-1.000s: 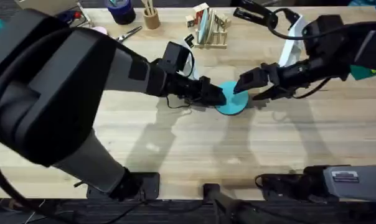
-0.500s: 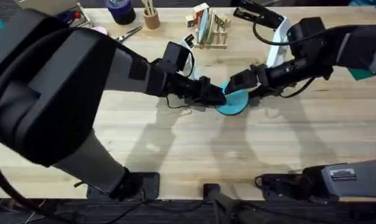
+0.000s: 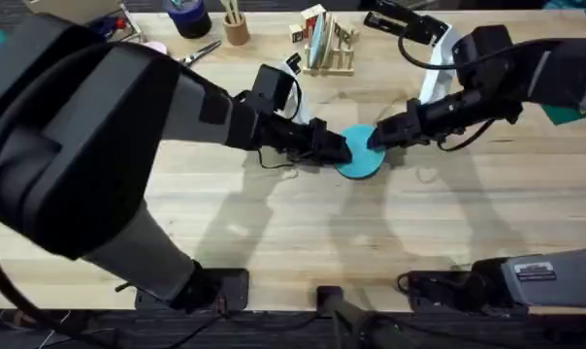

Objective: Pick up the plates from the table one by one and place each into a slot on the dish rack.

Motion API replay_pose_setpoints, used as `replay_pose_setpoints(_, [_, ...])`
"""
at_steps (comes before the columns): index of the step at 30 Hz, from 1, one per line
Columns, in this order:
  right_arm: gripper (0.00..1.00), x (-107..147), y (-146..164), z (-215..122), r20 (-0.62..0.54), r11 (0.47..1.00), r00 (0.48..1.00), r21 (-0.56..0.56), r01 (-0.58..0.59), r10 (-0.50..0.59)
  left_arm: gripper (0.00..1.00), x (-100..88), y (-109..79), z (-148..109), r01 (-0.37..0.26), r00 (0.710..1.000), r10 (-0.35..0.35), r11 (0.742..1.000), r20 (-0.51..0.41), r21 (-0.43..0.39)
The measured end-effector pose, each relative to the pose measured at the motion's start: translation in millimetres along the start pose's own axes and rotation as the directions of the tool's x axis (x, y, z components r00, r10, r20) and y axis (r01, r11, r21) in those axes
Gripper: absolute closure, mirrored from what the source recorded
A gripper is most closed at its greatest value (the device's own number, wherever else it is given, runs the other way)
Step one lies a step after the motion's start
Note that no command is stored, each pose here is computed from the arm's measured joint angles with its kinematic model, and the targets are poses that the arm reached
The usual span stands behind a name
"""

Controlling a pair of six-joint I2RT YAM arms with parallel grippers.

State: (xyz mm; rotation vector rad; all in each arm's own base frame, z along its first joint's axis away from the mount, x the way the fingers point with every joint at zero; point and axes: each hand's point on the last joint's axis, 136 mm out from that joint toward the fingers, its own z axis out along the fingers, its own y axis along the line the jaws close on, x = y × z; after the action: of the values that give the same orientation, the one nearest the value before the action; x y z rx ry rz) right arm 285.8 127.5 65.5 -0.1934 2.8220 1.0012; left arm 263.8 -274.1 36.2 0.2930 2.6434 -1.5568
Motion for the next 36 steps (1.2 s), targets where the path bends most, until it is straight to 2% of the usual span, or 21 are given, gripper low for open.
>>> replay_pose_setpoints(12, [0.971, 0.4, 0.6, -0.4, -0.001, 1.000, 1.000, -0.006, -0.003, 0.003, 0.960, -0.6, -0.9, -1.2, 0.001, 1.000, -0.001, 1.000, 0.005, -0.006])
replay_pose_setpoints(20, [0.970, 18.2, 11.1, -3.3, -0.080, 0.997, 0.995, -0.040, -0.064, 0.061, 0.960, -17.3, -11.5, -19.6, -0.051, 0.992, 0.064, 0.992, 0.111, -0.114])
replay_pose_setpoints(24, [0.970, 11.0, 14.4, -12.1, -0.082, 0.998, 0.995, -0.010, -0.057, 0.056, 0.961, -22.0, -22.4, -36.8, -0.069, 0.982, 0.098, 0.982, 0.162, -0.173])
replay_pose_setpoints(31, [0.970, -17.7, 22.0, -39.8, -0.040, 0.997, 0.999, 0.072, -0.018, 0.021, 0.961, -16.4, -32.3, -72.2, -0.078, 0.963, 0.153, 0.946, 0.221, -0.315])
replay_pose_setpoints(36, [0.970, -37.7, 30.5, -61.4, -0.006, 0.989, 1.000, 0.144, 0.023, -0.022, 0.961, -9.3, -35.7, -102.0, -0.084, 0.942, 0.212, 0.898, 0.259, -0.432])
